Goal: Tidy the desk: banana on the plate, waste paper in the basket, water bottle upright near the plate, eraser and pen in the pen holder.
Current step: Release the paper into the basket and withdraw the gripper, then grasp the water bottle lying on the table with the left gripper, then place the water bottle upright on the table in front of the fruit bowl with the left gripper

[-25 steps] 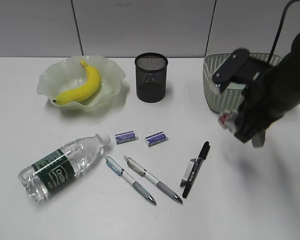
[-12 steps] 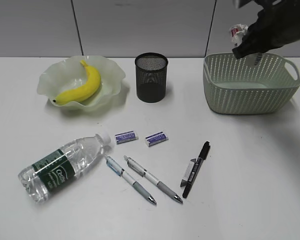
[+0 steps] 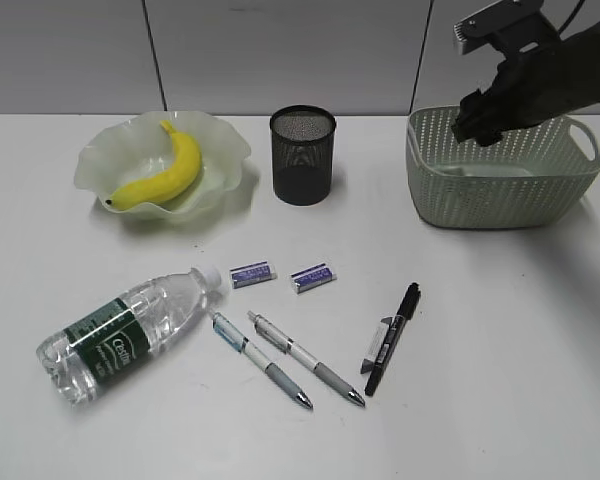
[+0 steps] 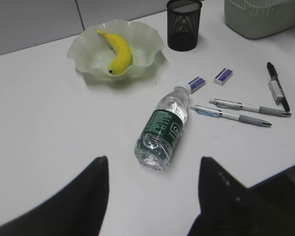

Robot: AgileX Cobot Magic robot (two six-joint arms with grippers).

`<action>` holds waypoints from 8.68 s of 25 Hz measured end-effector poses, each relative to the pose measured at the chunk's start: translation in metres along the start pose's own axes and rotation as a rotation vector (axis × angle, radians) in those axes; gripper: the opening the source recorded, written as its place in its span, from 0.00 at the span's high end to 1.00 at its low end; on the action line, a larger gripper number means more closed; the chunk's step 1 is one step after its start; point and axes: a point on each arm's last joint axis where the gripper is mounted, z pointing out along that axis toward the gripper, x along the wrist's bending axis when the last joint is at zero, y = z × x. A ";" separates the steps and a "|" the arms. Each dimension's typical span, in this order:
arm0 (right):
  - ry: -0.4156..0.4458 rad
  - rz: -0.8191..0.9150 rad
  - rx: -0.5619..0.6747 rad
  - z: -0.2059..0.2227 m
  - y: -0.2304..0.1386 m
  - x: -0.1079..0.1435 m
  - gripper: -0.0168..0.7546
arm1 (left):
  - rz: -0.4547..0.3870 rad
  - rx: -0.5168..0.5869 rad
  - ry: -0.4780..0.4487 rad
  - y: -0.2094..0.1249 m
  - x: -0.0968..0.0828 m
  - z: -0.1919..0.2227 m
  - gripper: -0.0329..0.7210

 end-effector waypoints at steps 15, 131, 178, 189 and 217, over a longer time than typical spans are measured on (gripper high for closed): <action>0.004 0.239 0.249 -0.127 0.018 -0.018 0.27 | 0.000 0.000 0.000 0.000 0.000 0.000 0.38; 0.046 0.317 -0.281 -0.384 -0.204 0.058 0.32 | -0.325 -0.226 0.132 0.046 0.022 0.213 0.29; 0.046 0.317 -0.281 -0.384 -0.204 0.058 0.33 | -0.115 -0.202 -0.005 -0.039 0.001 0.334 0.29; 0.046 0.317 -0.281 -0.384 -0.204 0.058 0.33 | -0.109 -0.204 -0.006 -0.047 0.001 0.324 0.29; 0.046 0.317 -0.281 -0.384 -0.204 0.058 0.33 | -0.105 -0.199 -0.010 -0.053 0.001 0.313 0.25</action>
